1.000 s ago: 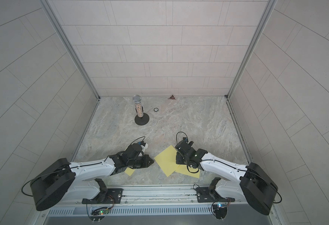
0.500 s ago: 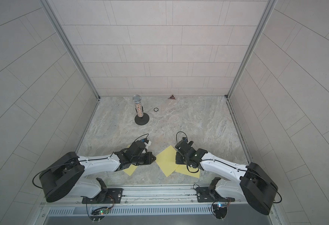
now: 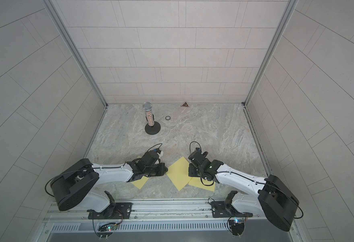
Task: Fold the square paper diagonally
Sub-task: Fold the paper at the center of the board.
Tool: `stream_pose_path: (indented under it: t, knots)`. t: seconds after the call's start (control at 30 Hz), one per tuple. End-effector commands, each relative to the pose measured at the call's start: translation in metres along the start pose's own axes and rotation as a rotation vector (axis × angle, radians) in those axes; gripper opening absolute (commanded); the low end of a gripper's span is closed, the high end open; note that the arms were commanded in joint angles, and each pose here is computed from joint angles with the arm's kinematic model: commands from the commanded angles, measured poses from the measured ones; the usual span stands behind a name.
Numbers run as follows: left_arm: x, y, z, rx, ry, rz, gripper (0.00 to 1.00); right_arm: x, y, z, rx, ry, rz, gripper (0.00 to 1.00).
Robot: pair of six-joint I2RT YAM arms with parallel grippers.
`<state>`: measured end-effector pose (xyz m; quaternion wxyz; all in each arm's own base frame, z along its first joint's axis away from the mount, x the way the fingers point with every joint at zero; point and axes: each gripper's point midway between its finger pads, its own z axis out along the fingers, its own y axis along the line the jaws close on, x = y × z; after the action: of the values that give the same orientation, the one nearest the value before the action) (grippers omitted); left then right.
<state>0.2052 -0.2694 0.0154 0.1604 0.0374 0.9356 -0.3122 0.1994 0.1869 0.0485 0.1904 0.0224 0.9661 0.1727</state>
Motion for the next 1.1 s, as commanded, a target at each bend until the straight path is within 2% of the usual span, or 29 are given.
stream_pose_path:
  t: [0.0, 0.1, 0.23, 0.37, 0.7, 1.07]
  knots:
    - [-0.001, 0.009, 0.004, -0.046, 0.000, 0.020, 0.06, -0.005, 0.003, -0.002, -0.006, -0.010, -0.006, 0.00]
    - [0.003, 0.017, 0.005, -0.069, 0.009, 0.019, 0.04, -0.005, 0.003, -0.004, -0.002, -0.007, -0.010, 0.01]
    - [0.012, 0.029, 0.006, -0.104, 0.024, 0.015, 0.01, -0.005, 0.000, -0.006, 0.001, -0.015, -0.006, 0.13]
    - [0.020, 0.040, 0.006, -0.130, 0.038, 0.010, 0.00, -0.005, -0.002, -0.007, 0.001, -0.020, -0.003, 0.16]
    - [0.029, 0.055, 0.004, -0.168, 0.045, 0.007, 0.00, -0.006, -0.012, -0.012, -0.015, -0.041, 0.030, 0.17]
    - [0.030, 0.057, 0.002, -0.177, 0.044, 0.009, 0.00, 0.002, -0.009, -0.007, -0.047, -0.003, 0.036, 0.17]
